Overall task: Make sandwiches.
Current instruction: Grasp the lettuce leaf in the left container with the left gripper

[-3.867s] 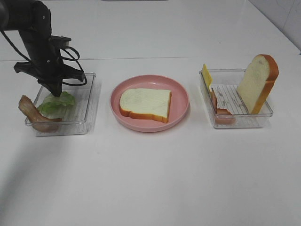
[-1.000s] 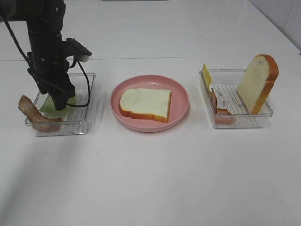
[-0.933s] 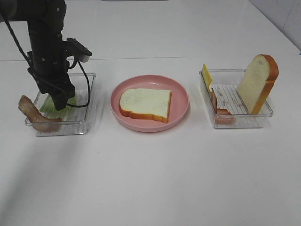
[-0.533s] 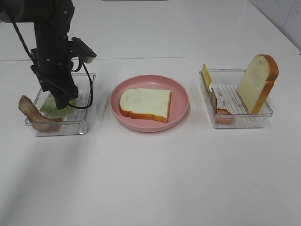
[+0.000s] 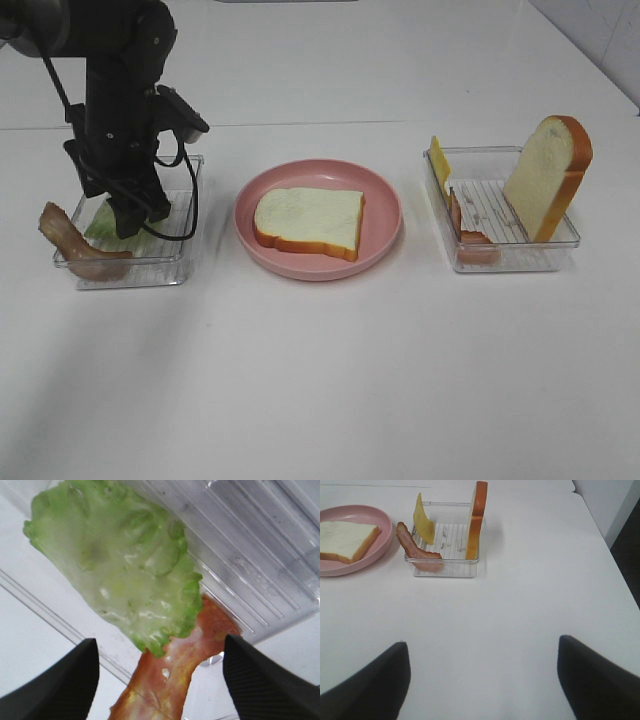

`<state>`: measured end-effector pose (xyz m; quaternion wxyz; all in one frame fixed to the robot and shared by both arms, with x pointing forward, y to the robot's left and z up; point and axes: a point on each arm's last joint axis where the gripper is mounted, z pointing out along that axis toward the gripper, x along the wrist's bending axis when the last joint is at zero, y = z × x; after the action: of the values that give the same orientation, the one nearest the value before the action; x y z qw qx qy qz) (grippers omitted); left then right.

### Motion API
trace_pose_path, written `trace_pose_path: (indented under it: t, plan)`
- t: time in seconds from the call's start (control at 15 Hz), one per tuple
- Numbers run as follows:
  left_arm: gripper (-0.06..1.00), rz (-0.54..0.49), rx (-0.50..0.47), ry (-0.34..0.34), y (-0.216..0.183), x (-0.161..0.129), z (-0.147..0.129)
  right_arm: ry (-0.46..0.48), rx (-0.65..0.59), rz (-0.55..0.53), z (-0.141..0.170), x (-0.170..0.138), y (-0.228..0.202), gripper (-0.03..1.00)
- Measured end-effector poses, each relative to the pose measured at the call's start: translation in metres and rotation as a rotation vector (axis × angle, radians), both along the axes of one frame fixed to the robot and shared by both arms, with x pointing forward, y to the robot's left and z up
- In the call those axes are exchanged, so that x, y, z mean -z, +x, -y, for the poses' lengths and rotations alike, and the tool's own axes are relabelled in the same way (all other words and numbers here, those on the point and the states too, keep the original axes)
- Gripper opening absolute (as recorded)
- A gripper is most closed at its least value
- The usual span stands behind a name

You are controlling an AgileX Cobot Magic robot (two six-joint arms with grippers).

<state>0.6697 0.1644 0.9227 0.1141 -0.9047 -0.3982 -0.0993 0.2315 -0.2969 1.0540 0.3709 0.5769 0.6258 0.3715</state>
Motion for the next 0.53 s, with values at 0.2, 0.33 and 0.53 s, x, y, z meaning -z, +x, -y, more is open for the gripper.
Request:
trace_pose_path:
  t: [0.2, 0.33, 0.53]
  plan:
    - [0.67, 0.031, 0.016, 0.015, 0.0, 0.01, -0.002, 0.0, 0.0, 0.0, 0.0, 0.0, 0.0, 0.76]
    - [0.67, 0.071, 0.014, -0.003, 0.003, 0.008, 0.0, 0.0, 0.0, 0.0, 0.0, 0.0, 0.0, 0.76]
    - [0.67, 0.06, 0.016, 0.001, 0.005, 0.019, 0.0, 0.0, 0.0, 0.0, 0.0, 0.0, 0.0, 0.76]
